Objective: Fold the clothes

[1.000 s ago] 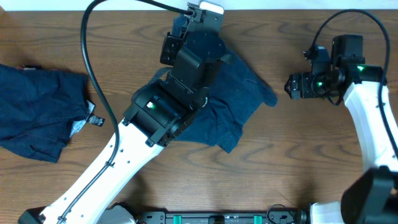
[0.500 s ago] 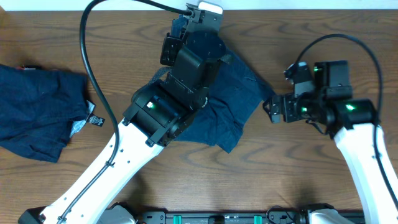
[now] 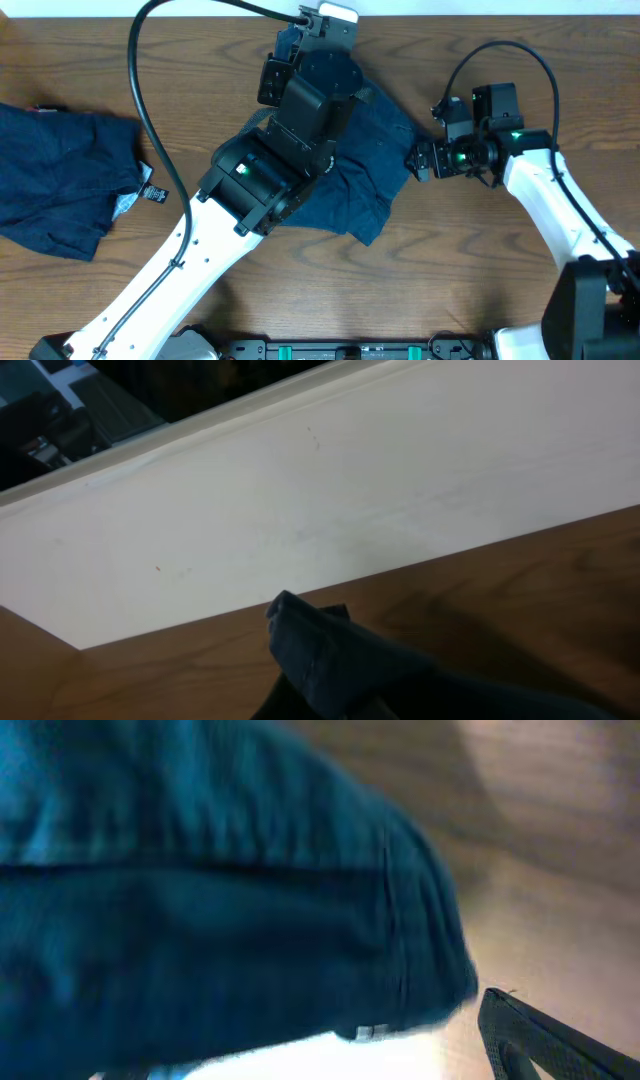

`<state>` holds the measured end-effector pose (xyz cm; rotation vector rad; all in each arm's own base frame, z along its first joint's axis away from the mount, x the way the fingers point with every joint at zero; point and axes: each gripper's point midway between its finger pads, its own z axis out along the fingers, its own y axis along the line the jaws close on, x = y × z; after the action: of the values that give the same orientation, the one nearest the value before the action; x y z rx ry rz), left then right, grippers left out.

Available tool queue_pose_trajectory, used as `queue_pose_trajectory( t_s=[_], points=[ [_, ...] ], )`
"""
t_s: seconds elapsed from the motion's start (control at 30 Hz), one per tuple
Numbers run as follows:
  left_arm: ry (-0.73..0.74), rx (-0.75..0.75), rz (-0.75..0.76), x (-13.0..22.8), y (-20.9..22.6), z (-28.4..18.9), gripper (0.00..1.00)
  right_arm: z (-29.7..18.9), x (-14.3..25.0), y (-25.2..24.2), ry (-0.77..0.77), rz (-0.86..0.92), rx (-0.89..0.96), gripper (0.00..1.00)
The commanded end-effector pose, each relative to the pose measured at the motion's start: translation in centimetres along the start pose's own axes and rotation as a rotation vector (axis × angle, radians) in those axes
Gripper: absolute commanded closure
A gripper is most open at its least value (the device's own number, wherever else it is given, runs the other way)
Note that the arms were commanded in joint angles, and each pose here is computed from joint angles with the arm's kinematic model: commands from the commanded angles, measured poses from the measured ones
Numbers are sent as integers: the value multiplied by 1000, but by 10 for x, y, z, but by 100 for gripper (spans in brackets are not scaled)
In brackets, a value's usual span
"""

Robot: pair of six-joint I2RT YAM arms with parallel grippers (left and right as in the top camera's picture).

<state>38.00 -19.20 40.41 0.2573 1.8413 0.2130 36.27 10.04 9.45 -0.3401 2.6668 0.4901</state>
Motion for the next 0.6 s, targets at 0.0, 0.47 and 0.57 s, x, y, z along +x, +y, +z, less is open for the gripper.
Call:
queue_pose_trajectory(
  t_s=[0.0, 0.47, 0.57],
  points=[
    [-23, -16, -33, -10, 9, -7, 94, 8, -9, 3, -32, -35, -23, 1],
    [-23, -16, -33, -10, 9, -7, 94, 44, -16, -2, -42, -40, -73, 2],
    [-23, -16, -33, -10, 9, -7, 94, 46, -17, -2, -46, -42, -76, 17]
  ],
)
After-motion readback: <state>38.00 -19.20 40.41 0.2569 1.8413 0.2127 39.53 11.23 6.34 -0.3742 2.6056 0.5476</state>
